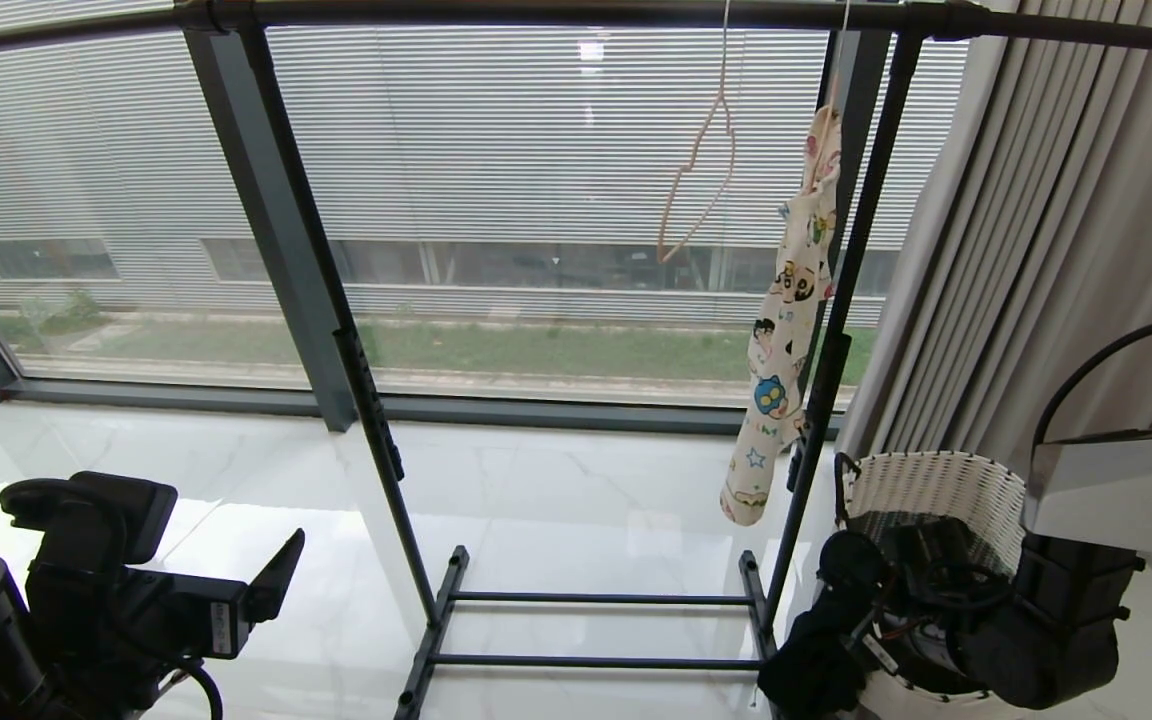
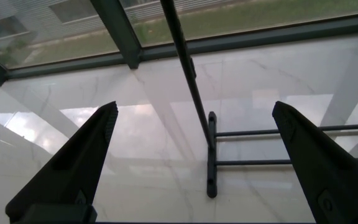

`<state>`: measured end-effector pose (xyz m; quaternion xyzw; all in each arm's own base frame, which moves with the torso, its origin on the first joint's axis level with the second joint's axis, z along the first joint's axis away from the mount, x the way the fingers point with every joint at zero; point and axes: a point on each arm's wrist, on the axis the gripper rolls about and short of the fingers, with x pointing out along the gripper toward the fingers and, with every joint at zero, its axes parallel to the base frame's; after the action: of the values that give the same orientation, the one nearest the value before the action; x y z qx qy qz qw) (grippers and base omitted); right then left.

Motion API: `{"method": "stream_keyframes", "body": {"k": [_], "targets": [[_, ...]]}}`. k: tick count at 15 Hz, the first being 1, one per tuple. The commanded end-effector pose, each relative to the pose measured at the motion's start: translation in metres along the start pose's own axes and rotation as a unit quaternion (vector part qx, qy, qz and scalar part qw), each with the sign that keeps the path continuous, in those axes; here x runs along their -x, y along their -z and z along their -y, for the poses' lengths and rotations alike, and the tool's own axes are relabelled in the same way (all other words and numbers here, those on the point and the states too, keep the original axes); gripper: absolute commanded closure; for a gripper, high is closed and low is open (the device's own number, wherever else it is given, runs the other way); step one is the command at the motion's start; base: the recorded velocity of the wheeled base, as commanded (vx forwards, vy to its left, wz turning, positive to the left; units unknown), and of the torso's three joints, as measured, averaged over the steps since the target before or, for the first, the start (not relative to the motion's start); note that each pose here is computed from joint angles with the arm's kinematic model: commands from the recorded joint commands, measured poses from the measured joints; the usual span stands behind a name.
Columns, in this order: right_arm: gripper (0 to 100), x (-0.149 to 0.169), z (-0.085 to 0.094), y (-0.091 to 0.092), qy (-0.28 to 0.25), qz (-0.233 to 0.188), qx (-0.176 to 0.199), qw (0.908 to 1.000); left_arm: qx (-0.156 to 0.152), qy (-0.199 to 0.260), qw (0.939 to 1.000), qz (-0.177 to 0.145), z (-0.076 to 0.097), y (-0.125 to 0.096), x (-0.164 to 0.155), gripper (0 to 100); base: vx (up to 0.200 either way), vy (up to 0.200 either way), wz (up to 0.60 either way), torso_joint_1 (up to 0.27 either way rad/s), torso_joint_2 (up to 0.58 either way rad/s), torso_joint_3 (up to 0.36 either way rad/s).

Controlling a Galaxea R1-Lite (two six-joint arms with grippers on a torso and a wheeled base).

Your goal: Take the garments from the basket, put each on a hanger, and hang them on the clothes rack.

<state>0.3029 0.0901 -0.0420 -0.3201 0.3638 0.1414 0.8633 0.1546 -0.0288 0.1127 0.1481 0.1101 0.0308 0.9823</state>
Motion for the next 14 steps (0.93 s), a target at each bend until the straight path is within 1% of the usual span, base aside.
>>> {"method": "stream_keyframes", "body": {"k": [1,3,8,9,10,13,14], "targets": [[0,-0.0031,0.002,-0.0023,0.005,0.003,-0.004,1.0,0.0,0.0,1.0,-0.001,0.0,0.0002,0.0001,0,0.0,0.0,0.0,0.0,0.0,0.0],[0,-0.0065,-0.0004,0.0005,0.018,-0.011,-0.001,0.9998,0.0,0.0,1.0,-0.001,0.0,0.0002,0.0001,0,0.0,0.0,0.0,0.0,0.0,0.0],[0,-0.0075,-0.0018,0.0015,0.024,-0.018,0.002,0.9995,0.001,0.0,1.0,-0.001,0.0,0.0002,0.0001,0,0.0,0.0,0.0,0.0,0.0,0.0],[0,-0.0069,-0.0014,0.0013,0.039,-0.02,-0.001,0.999,0.001,0.0,1.0,-0.001,0.0,0.0002,0.0001,0,0.0,0.0,0.0,0.0,0.0,0.0],[0,-0.0057,-0.0002,-0.0006,0.048,-0.002,-0.006,0.9988,0.001,0.0,1.0,0.0,0.0,0.0,0.0001,0,0.0,0.0,0.0,0.0,0.0,0.0],[0,-0.0048,-0.0017,0.0029,0.062,0.019,-0.013,0.9978,0.002,-0.001,1.0,0.002,-0.0004,-0.0005,0.0007,0,0.0,0.0,0.0,0.0,0.0,0.0],[0,-0.0046,-0.0021,0.0037,0.07,0.035,-0.017,0.9968,0.002,-0.001,1.0,0.003,-0.0005,-0.0007,0.0009,0,0.0,0.0,0.0,0.0,0.0,0.0]]}}
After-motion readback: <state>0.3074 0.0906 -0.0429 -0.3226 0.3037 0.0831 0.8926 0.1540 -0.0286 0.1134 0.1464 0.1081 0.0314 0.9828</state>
